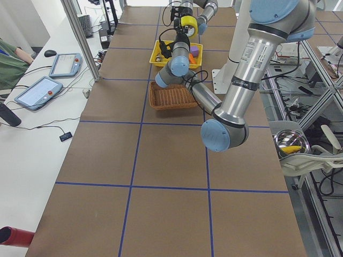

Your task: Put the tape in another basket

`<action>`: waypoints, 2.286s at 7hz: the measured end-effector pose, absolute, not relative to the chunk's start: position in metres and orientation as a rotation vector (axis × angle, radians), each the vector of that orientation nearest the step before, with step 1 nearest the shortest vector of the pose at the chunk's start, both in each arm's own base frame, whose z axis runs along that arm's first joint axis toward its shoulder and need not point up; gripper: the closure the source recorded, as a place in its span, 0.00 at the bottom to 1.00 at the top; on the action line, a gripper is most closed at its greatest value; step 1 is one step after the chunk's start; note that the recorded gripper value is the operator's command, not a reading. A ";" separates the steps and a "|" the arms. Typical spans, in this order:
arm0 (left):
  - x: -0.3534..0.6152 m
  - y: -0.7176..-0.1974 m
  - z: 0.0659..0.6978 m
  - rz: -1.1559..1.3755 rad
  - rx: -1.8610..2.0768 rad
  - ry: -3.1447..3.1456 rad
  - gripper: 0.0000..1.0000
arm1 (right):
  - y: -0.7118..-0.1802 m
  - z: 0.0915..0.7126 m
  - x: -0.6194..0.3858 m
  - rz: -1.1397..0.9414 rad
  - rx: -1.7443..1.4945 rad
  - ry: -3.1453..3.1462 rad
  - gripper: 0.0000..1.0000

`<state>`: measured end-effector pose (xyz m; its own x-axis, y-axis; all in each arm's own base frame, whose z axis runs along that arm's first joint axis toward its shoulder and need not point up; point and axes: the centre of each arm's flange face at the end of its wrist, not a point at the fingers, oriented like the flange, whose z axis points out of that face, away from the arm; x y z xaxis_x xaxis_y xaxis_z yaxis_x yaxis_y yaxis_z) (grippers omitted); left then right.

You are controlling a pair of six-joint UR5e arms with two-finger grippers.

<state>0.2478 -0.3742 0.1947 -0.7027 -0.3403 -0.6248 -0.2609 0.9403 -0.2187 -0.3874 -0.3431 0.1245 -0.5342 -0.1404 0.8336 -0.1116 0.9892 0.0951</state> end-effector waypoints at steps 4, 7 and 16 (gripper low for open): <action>0.272 -0.365 0.180 -0.158 -0.478 2.427 0.03 | -0.342 0.127 -0.390 -0.035 0.170 -2.134 1.00; 0.285 -0.361 0.174 -0.157 -0.503 2.440 0.03 | -0.342 0.127 -0.391 -0.035 0.169 -2.134 1.00; 0.313 -0.347 0.158 -0.147 -0.523 2.429 1.00 | -0.343 0.128 -0.389 -0.015 0.172 -2.136 0.00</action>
